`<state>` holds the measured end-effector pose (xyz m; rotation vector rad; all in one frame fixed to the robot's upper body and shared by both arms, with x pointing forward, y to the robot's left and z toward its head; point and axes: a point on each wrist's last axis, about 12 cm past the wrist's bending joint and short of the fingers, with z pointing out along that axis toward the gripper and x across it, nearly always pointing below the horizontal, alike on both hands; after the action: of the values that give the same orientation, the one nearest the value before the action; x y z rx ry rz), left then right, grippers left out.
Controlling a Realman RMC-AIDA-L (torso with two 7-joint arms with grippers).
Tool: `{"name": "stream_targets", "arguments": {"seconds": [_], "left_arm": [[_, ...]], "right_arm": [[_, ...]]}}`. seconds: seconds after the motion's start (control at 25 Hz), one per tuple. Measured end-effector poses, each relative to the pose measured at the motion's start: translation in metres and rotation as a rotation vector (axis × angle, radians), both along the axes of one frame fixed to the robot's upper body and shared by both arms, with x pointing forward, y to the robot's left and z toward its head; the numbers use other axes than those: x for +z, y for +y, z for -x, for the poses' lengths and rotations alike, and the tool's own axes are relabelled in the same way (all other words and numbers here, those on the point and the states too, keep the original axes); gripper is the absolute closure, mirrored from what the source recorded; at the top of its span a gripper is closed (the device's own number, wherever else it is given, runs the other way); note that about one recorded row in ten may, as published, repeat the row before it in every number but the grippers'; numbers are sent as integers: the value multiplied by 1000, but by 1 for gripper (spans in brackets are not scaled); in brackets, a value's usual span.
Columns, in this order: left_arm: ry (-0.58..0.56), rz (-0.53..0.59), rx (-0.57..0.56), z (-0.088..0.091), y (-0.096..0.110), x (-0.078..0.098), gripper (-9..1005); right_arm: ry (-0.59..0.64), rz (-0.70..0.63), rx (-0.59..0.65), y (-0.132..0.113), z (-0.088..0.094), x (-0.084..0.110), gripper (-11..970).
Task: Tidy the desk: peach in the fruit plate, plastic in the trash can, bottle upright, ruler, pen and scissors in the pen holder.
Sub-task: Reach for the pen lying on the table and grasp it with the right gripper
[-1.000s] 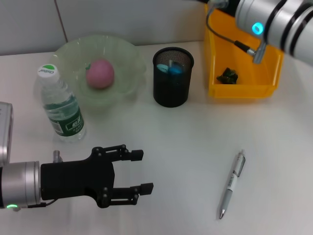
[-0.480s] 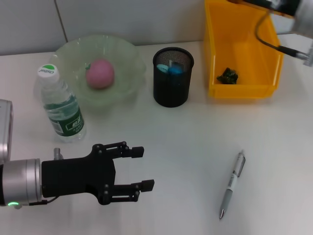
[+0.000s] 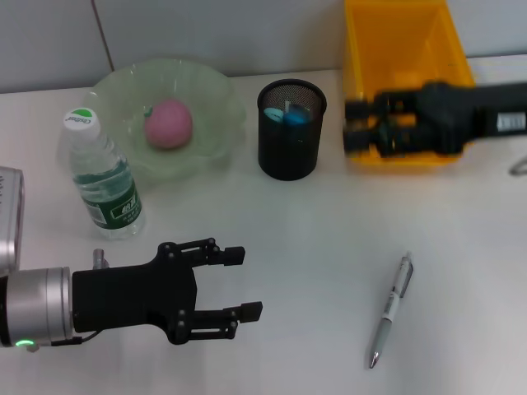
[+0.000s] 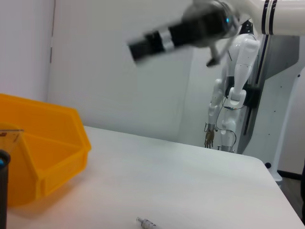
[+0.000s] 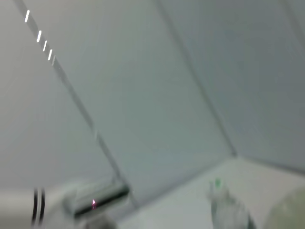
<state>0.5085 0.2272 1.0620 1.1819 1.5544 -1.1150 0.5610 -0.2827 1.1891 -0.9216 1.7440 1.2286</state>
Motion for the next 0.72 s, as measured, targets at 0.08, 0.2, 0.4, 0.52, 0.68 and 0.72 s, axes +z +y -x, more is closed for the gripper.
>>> {"name": "stream_targets", "arguments": {"seconds": [0.08,0.2,0.4,0.52,0.68,0.72], "left_arm": [[5,3,1,0,0,0,224],[7,5,0,-1,-2,2,224],[10,7,3,-2,-2,5,224],[16,10,6,-2,-2,5,224],[16,17,11,-1,-2,6,224],[15,18,15,-2,-2,5,224]], "right_arm": [[-9,99,51,-2,5,-1,267],[-6,255,126,-5,11,0,267],[-8,465,198,-5,18,4,269],[-13,578,227,-2,18,7,273],[-20,755,270,8,12,11,280],[-20,755,270,8,12,11,281]]}}
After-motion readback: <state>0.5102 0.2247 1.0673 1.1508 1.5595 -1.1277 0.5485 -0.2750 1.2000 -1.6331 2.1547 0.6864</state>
